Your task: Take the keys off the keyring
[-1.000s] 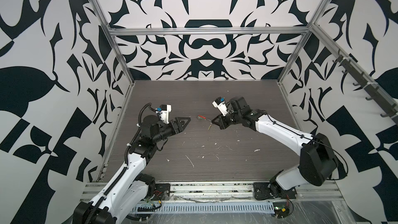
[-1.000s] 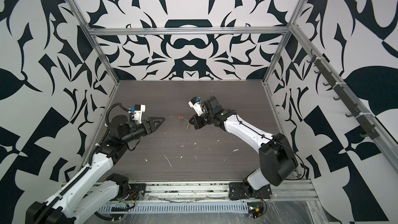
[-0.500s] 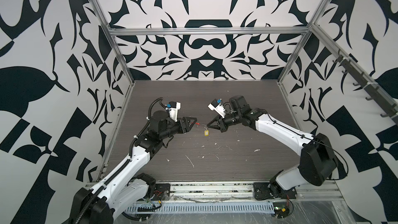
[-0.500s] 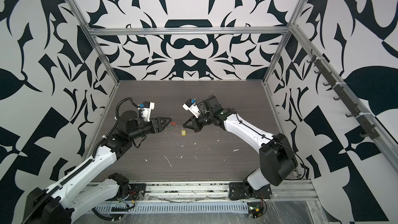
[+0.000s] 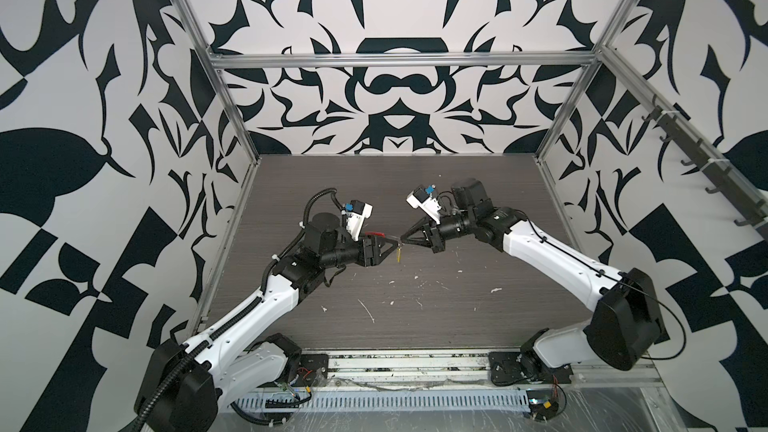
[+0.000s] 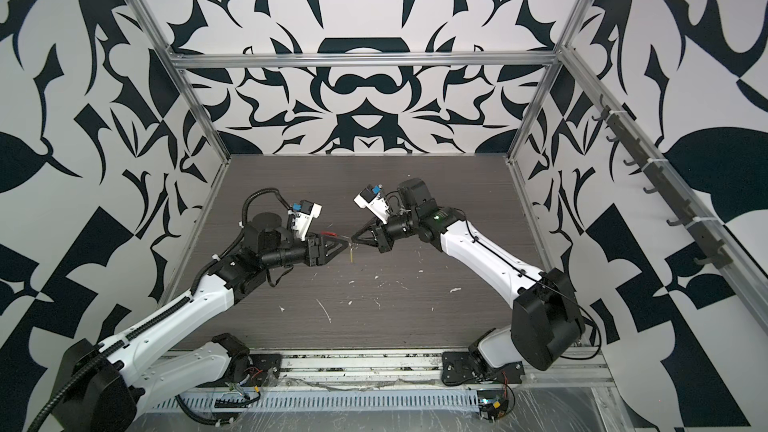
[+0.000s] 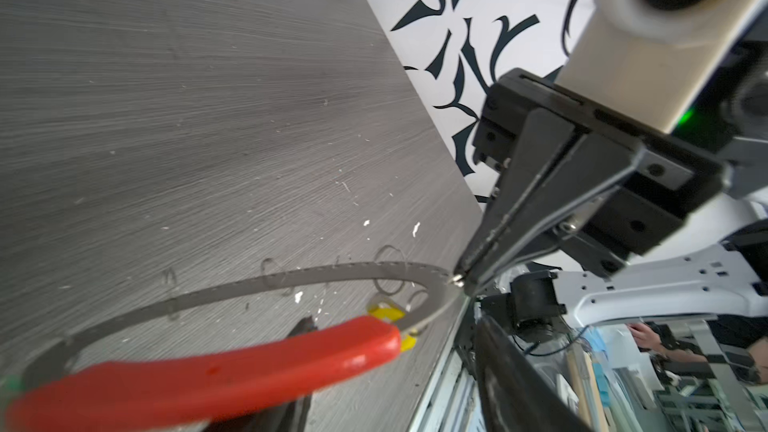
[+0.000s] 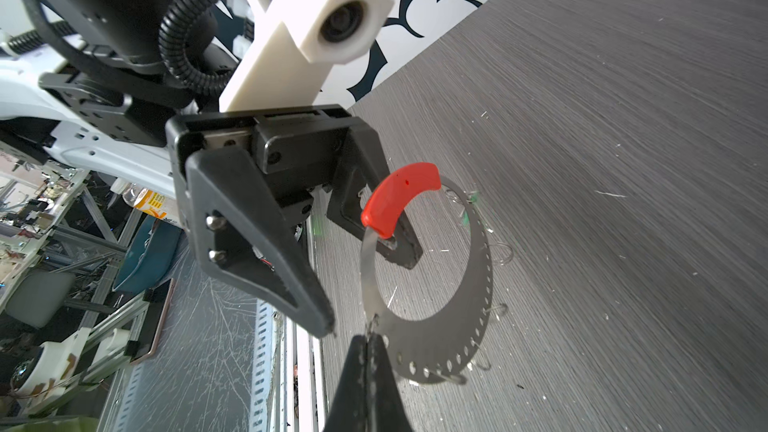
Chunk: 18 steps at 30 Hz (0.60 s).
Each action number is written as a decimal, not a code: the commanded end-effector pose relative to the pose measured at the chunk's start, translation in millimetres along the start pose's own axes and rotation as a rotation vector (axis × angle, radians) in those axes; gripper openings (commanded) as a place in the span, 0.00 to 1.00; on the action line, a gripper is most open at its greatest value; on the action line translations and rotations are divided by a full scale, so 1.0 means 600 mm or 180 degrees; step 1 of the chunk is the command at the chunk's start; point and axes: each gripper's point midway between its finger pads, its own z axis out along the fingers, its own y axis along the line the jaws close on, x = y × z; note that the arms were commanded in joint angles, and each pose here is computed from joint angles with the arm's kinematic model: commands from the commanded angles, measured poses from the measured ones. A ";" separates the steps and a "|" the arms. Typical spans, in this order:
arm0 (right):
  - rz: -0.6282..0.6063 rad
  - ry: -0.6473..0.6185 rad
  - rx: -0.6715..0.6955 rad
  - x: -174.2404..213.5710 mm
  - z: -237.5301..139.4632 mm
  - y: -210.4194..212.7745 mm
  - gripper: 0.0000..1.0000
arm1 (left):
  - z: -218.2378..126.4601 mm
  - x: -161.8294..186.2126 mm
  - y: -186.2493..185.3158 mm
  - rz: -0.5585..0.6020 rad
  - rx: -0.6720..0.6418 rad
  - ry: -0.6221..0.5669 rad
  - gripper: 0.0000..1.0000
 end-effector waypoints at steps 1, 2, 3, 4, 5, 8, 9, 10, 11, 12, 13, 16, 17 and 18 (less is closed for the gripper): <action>-0.0253 -0.0130 -0.0125 -0.036 -0.018 0.031 0.00 | -0.009 -0.019 -0.032 0.0215 0.0142 -0.0095 0.62; -0.0244 -0.0127 -0.0090 -0.036 -0.019 0.029 0.00 | -0.012 -0.023 -0.032 0.0208 0.0103 -0.0142 0.61; -0.0238 -0.0122 -0.0054 -0.035 -0.019 0.026 0.00 | -0.015 -0.027 -0.033 0.0209 0.0083 -0.0188 0.61; -0.0226 -0.0119 -0.0021 -0.034 -0.020 0.024 0.00 | -0.019 -0.031 -0.035 0.0218 0.0058 -0.0240 0.61; -0.0213 -0.0122 0.0015 -0.034 -0.021 0.020 0.00 | -0.023 -0.036 -0.038 0.0242 0.0036 -0.0294 0.61; -0.0173 -0.0175 0.0079 -0.038 -0.021 0.014 0.00 | -0.024 -0.038 -0.036 0.0257 -0.0025 -0.0351 0.55; -0.0171 -0.0201 0.0097 -0.041 -0.022 0.013 0.00 | -0.022 -0.036 -0.035 0.0255 -0.0027 -0.0340 0.54; -0.0170 -0.0237 0.0115 -0.044 -0.022 0.012 0.00 | -0.019 -0.035 -0.034 0.0247 -0.0023 -0.0341 0.51; -0.0157 -0.0262 0.0110 -0.046 -0.023 0.012 0.00 | -0.016 -0.034 -0.030 0.0223 -0.0035 -0.0348 0.48; -0.0158 -0.0270 0.0077 -0.046 -0.022 0.015 0.00 | -0.014 -0.035 -0.029 0.0209 -0.0038 -0.0362 0.47; -0.0177 -0.0276 0.0042 -0.047 -0.024 0.020 0.00 | -0.012 -0.036 -0.028 0.0185 -0.0028 -0.0372 0.46; -0.0239 -0.0219 0.0032 -0.041 -0.027 0.026 0.00 | -0.020 -0.045 -0.042 0.0201 0.0013 -0.0443 0.46; -0.0255 -0.0203 0.0019 -0.040 -0.028 0.029 0.00 | -0.028 -0.050 -0.051 0.0235 0.0028 -0.0487 0.49; -0.0270 -0.0191 0.0024 -0.039 -0.029 0.031 0.00 | -0.036 -0.055 -0.059 0.0260 0.0041 -0.0530 0.53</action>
